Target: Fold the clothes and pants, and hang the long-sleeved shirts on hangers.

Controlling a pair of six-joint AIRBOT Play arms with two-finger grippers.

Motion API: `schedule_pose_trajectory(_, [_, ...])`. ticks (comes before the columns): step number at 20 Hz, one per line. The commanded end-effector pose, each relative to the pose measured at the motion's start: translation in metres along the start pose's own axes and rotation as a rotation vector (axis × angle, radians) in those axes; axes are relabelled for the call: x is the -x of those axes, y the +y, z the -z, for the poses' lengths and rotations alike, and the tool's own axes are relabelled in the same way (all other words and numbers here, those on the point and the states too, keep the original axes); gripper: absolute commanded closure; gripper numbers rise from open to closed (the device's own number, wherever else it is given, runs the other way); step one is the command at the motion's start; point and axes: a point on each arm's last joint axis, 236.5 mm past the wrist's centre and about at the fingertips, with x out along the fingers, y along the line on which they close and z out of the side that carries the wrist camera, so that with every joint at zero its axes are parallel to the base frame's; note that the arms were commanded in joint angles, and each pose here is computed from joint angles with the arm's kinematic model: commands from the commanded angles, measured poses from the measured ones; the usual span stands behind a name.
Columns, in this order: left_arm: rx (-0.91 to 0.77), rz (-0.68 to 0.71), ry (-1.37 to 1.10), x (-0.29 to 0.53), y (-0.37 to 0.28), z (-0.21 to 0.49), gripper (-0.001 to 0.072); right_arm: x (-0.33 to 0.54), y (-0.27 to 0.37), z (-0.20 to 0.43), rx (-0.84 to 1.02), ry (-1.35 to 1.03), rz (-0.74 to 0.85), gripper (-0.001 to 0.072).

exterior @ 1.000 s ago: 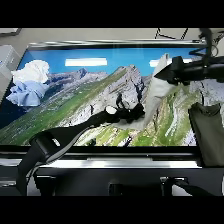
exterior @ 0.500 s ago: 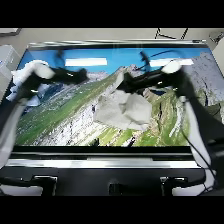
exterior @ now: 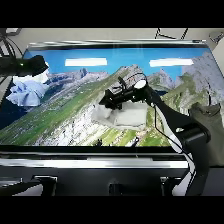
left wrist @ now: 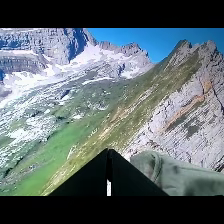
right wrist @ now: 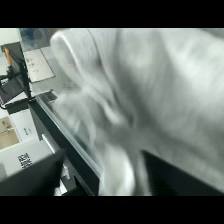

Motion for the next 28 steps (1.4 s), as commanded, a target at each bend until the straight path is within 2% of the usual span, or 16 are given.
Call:
schedule_pose_trajectory(1, [-0.004,-0.016,0.024,-0.005,0.005,0.012,0.0682,0.001,0.001,0.011,-0.016,0.058,-0.025,0.0079])
schedule_pose_trajectory(4, [-0.025,-0.044,0.041,-0.003,0.011,0.017,0.0681,0.068,-0.025,-0.009,0.024,0.002,0.061,0.0079])
schedule_pose_trajectory(6, [-0.039,-0.062,0.030,0.002,0.014,0.015,0.0681,0.141,-0.078,-0.020,-0.007,-0.062,0.257,0.0079])
schedule_pose_trajectory(8, [-0.040,-0.067,0.025,0.004,0.016,0.013,0.0681,0.215,-0.146,-0.009,-0.129,-0.075,0.490,0.0080])
schedule_pose_trajectory(9, [-0.039,-0.067,0.025,0.004,0.016,0.013,0.0681,0.236,-0.170,0.004,-0.192,-0.054,0.542,0.0080])
schedule_pose_trajectory(11, [-0.039,-0.067,0.026,0.003,0.016,0.013,0.0681,0.236,-0.197,0.030,-0.296,-0.008,0.507,0.0080])
schedule_pose_trajectory(13, [-0.038,-0.067,0.026,0.003,0.016,0.013,0.0681,0.211,-0.205,0.044,-0.287,0.028,0.426,0.0068])
schedule_pose_trajectory(14, [-0.038,-0.067,0.026,0.003,0.016,0.013,0.0681,0.198,-0.204,0.043,-0.265,0.018,0.376,0.0039])
schedule_pose_trajectory(17, [-0.034,-0.060,0.027,0.003,0.015,0.014,0.0681,0.180,-0.204,0.028,-0.286,-0.077,0.288,0.0044])
schedule_pose_trajectory(19, [-0.028,-0.053,0.027,0.003,0.013,0.014,0.0681,0.176,-0.204,0.025,-0.292,-0.094,0.267,0.0112])
schedule_pose_trajectory(21, [-0.028,-0.052,0.027,0.003,0.012,0.014,0.0681,0.170,-0.192,0.025,-0.277,-0.084,0.209,0.0222])
schedule_pose_trajectory(23, [-0.028,-0.046,0.029,0.003,0.010,0.015,0.0681,0.160,-0.182,0.027,-0.258,-0.065,0.191,0.0301])
schedule_pose_trajectory(24, [-0.026,-0.042,0.030,0.002,0.008,0.015,0.0681,0.153,-0.178,0.029,-0.235,-0.050,0.192,0.0385])
schedule_pose_trajectory(25, [-0.024,-0.034,0.031,0.002,0.006,0.015,0.0681,0.145,-0.174,0.031,-0.195,-0.032,0.197,0.0572])
schedule_pose_trajectory(26, [-0.023,-0.031,0.031,0.002,0.005,0.016,0.0681,0.140,-0.169,0.032,-0.183,-0.024,0.189,0.0671])
schedule_pose_trajectory(28, [-0.025,-0.030,0.032,0.002,0.004,0.016,0.0681,0.152,-0.144,0.023,-0.135,-0.039,0.108,0.0672])
